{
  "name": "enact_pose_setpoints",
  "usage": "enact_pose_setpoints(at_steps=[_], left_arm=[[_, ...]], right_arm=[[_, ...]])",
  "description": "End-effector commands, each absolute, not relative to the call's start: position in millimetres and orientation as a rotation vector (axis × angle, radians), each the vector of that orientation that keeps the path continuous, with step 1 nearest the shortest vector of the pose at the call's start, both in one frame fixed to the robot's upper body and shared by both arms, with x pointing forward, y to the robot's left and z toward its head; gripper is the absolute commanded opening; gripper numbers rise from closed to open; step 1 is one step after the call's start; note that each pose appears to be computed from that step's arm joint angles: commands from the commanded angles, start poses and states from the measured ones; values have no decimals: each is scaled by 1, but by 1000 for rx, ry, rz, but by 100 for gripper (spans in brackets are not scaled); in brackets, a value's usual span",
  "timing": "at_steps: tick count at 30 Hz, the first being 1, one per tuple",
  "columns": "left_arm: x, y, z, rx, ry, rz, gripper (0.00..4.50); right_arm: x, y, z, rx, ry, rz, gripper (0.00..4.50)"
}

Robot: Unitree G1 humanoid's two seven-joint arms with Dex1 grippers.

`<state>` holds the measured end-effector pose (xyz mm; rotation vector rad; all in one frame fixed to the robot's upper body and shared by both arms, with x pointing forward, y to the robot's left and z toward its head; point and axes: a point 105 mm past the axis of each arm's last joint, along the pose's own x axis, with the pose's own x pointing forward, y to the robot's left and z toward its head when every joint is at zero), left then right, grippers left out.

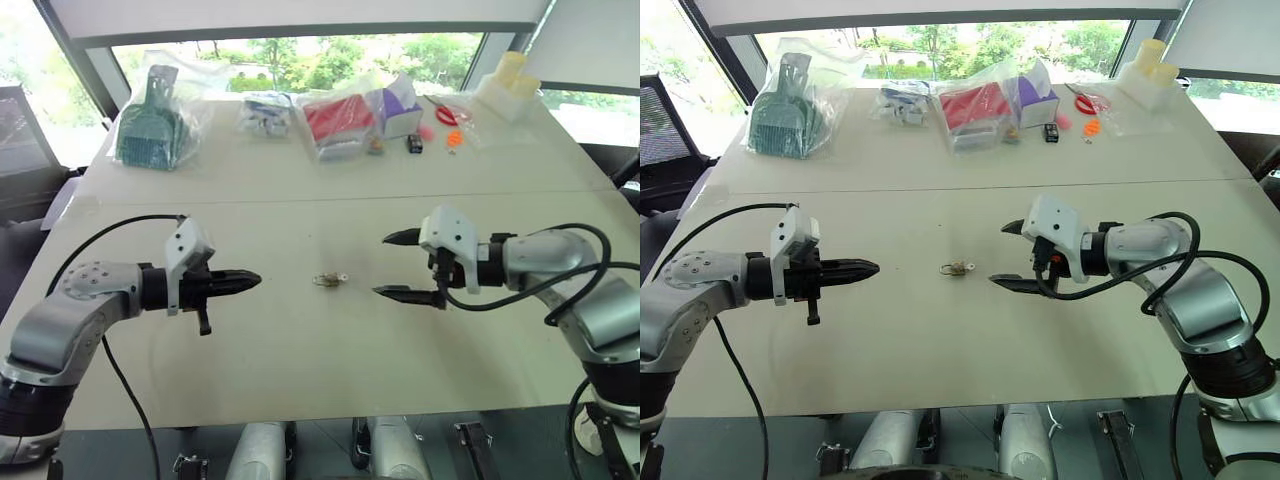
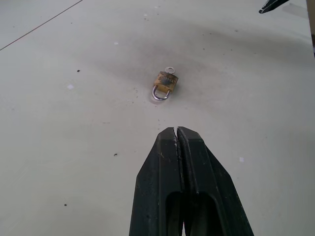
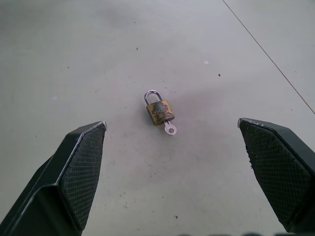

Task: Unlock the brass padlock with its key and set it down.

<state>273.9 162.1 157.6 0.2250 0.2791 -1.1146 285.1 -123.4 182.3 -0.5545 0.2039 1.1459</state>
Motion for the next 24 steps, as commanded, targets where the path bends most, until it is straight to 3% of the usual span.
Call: enact_pose_setpoints(at_steps=[1,24], left_arm=[[278,165,170,275,228,-1096,0],[287,137,166,325,161,-1179,0]], right_arm=[[281,-117,188,-584,162,1171,446],[274,-122,180,-562,192,1133,446]])
